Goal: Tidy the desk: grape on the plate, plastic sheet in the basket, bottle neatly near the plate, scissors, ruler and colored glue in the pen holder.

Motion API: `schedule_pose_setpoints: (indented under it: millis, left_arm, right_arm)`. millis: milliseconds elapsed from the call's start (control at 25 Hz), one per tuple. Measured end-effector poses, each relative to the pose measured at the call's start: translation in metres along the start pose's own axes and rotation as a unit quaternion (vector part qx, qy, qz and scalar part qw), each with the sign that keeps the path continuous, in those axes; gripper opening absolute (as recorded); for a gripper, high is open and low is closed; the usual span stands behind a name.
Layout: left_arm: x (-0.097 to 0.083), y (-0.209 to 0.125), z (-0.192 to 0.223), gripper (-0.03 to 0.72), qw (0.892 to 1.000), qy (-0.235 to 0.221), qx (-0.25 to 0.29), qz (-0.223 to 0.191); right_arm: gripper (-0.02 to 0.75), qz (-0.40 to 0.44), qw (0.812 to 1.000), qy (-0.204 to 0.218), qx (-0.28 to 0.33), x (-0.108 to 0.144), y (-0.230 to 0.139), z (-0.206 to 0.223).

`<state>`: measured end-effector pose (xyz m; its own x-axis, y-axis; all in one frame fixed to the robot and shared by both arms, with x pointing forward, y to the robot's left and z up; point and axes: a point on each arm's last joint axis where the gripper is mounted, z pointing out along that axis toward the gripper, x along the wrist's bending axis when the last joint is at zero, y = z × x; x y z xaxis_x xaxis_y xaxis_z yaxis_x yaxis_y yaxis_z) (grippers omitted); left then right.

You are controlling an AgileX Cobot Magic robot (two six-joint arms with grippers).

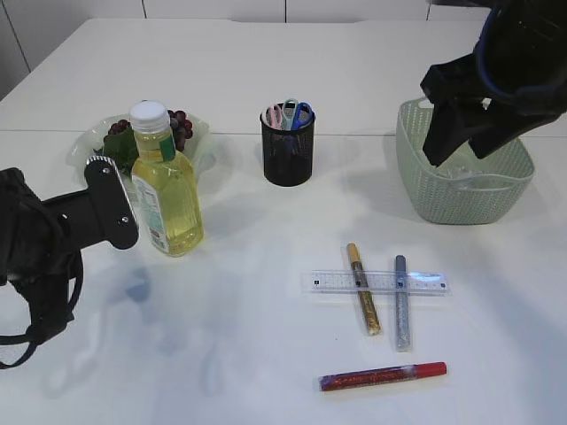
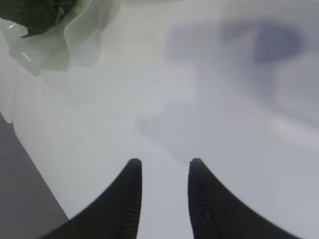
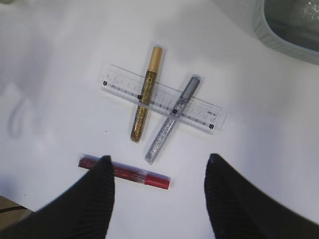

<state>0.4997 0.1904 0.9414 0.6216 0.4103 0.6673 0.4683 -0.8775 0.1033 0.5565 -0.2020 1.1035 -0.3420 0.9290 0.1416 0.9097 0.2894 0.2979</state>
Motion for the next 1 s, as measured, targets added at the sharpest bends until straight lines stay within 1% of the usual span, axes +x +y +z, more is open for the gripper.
schedule_pose_setpoints:
  millis: [240,400,520,760,880,1000]
  left_arm:
    - [-0.018,0.006,-0.01,0.235,0.999,-0.029,0.01,-0.021]
    - [-0.025,0.009,-0.023,0.235,0.998,-0.049,0.008,-0.05]
    - [-0.023,0.006,-0.034,0.235,0.994,-0.063,0.007,-0.089]
    - [-0.011,-0.005,-0.06,0.235,0.981,-0.083,0.003,-0.173]
    - [-0.01,-0.012,-0.072,0.235,0.976,-0.102,0.011,-0.19]
    - [-0.009,-0.019,-0.08,0.235,0.971,-0.121,0.026,-0.207]
  right_arm:
    - [0.457,0.001,1.0,0.002,0.0,0.001,-0.001,-0.001]
    - [0.457,0.001,1.0,0.002,0.0,0.002,-0.01,-0.005]
    - [0.457,0.003,1.0,0.002,0.004,0.003,-0.02,-0.007]
    - [0.457,0.02,1.0,0.003,0.023,0.004,-0.045,-0.005]
    - [0.457,0.023,0.999,0.003,0.029,0.004,-0.051,-0.004]
    - [0.457,0.011,0.999,0.004,0.031,0.011,-0.052,-0.003]
